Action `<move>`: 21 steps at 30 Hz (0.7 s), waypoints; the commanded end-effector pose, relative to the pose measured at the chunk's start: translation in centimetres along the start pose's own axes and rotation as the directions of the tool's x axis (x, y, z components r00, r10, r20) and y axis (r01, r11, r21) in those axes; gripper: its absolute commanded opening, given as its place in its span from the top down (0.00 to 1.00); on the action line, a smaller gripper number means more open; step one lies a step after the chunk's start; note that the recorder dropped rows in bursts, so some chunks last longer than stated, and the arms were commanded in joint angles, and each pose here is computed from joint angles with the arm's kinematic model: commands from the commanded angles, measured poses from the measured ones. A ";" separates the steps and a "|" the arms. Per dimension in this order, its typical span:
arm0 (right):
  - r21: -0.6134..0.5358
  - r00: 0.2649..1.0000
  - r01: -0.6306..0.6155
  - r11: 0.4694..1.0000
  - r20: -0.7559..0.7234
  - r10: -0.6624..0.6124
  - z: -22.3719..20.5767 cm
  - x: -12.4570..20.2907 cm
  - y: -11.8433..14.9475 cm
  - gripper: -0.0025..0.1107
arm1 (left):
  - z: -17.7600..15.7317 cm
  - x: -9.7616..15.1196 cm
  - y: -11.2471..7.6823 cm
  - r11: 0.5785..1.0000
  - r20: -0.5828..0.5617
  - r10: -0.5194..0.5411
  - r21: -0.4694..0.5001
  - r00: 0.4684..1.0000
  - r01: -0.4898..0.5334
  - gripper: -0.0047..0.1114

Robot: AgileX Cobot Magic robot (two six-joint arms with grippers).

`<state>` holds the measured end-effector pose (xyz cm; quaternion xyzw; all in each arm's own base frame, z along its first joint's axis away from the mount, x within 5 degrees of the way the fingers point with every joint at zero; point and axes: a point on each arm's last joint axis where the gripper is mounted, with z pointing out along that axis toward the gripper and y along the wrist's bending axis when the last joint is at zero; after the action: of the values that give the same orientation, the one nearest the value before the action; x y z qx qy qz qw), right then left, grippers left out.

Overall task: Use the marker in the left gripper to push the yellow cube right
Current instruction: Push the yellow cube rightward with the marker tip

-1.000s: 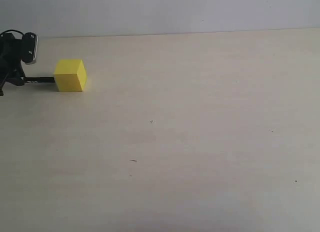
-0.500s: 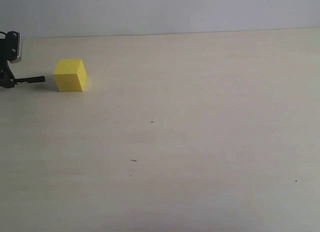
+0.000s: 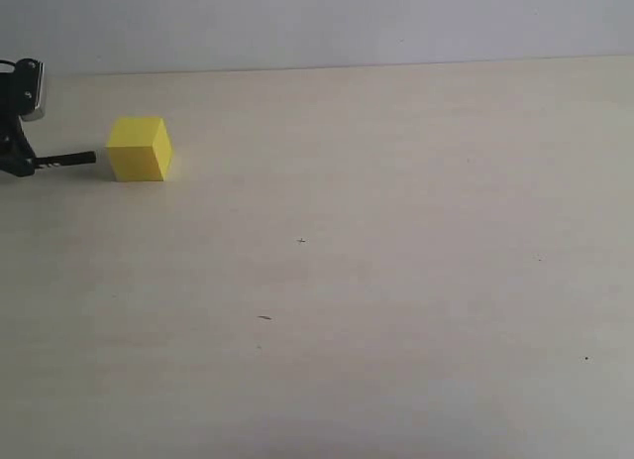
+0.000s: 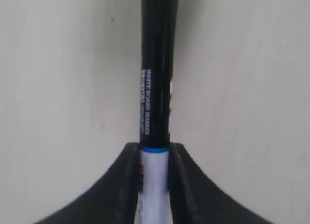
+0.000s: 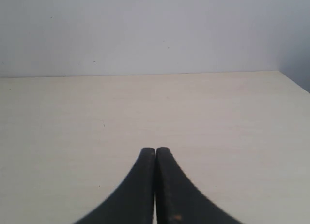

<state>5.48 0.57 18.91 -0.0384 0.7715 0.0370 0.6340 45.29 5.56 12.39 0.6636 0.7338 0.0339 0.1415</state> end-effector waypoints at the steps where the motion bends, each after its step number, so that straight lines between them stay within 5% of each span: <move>1: -0.002 1.000 0.000 1.000 0.014 0.000 0.0 0.0 0.0 0.98 | -0.4 0.0 0.2 1.000 0.003 -0.003 -0.009 1.000 0.003 0.96; 17: -0.002 1.000 0.000 1.000 0.014 0.000 0.0 0.0 0.0 0.98 | -0.4 -0.6 0.7 0.993 0.100 -0.100 -0.060 0.990 0.106 0.96; 21: -0.002 1.000 0.002 1.000 0.014 -0.002 0.0 0.0 0.0 0.98 | -0.2 -0.5 0.6 0.997 0.057 -0.057 -0.054 0.997 0.060 0.96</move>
<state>5.48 0.57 18.91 -0.0384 0.7715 0.0370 0.6340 45.82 5.12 12.65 0.6308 0.7528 0.0251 0.1863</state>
